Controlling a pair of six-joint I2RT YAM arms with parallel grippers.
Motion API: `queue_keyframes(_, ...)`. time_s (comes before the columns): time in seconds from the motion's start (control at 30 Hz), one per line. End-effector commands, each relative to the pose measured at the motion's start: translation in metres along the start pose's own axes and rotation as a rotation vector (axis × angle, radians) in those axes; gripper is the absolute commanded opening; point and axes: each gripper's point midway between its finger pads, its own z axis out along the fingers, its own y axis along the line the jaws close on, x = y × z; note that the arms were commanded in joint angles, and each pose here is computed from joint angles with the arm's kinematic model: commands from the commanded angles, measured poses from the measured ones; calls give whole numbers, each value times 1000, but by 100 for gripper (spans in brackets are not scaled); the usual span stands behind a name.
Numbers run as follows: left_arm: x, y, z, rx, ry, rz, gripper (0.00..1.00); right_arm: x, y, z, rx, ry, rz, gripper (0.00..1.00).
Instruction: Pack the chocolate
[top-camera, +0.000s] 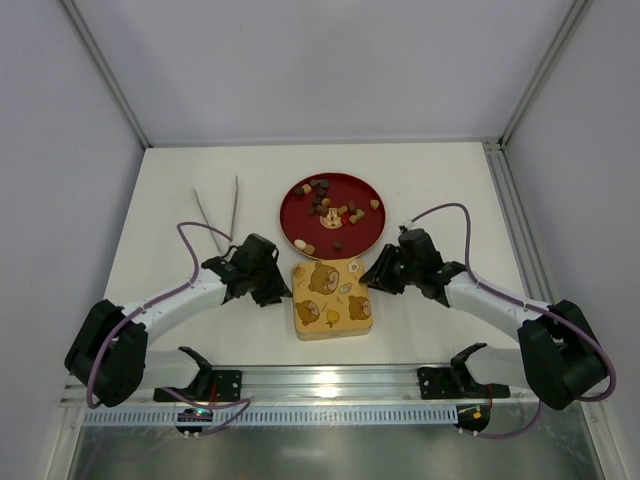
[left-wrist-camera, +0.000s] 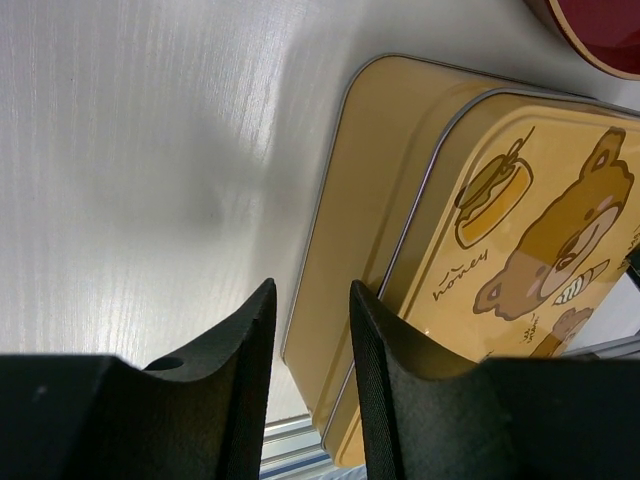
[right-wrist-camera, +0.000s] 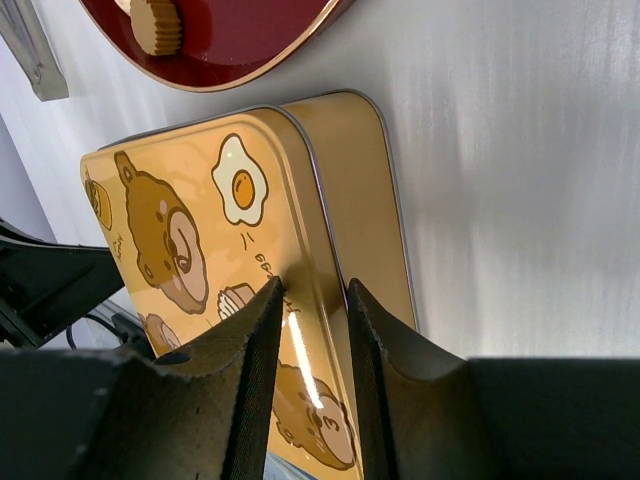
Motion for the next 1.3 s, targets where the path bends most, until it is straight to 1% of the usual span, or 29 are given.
queue_keyframes(0.0, -3, -13, -1, 44, -5, 1, 36, -13, 14, -1, -6, -41, -14, 35)
queue_keyframes(0.13, -6, -9, -3, 23, -26, 21, 40, -15, 14, -2, 2, -51, -21, 38)
queue_keyframes(0.23, -11, -7, -8, 9, -45, 35, 42, -16, 12, -2, 11, -58, -28, 38)
queue_keyframes(0.6, -30, 9, -19, -15, -70, 4, 48, -20, 13, -5, 32, -76, -69, 41)
queue_keyframes(0.7, -39, 5, -29, 17, -91, 10, 50, -20, 13, -5, 35, -76, -76, 42)
queue_keyframes(0.73, -41, 2, -34, 36, -101, 16, 54, -21, 14, -5, 32, -80, -80, 41)
queue_keyframes(0.8, -39, -9, -40, 88, -91, 43, 56, -20, 13, -5, 35, -78, -84, 42)
queue_keyframes(0.83, -39, -12, -41, 106, -88, 48, 59, -20, 14, -5, 34, -81, -89, 42)
queue_keyframes(0.9, -36, -20, -43, 150, -77, 63, 60, -19, 14, -4, 36, -79, -96, 42)
queue_keyframes(1.07, -26, -27, -35, 179, -45, 80, 61, -17, 15, -5, 36, -81, -118, 45)
queue_keyframes(1.27, -19, -31, -22, 190, -25, 95, 64, -14, 15, -5, 41, -80, -135, 46)
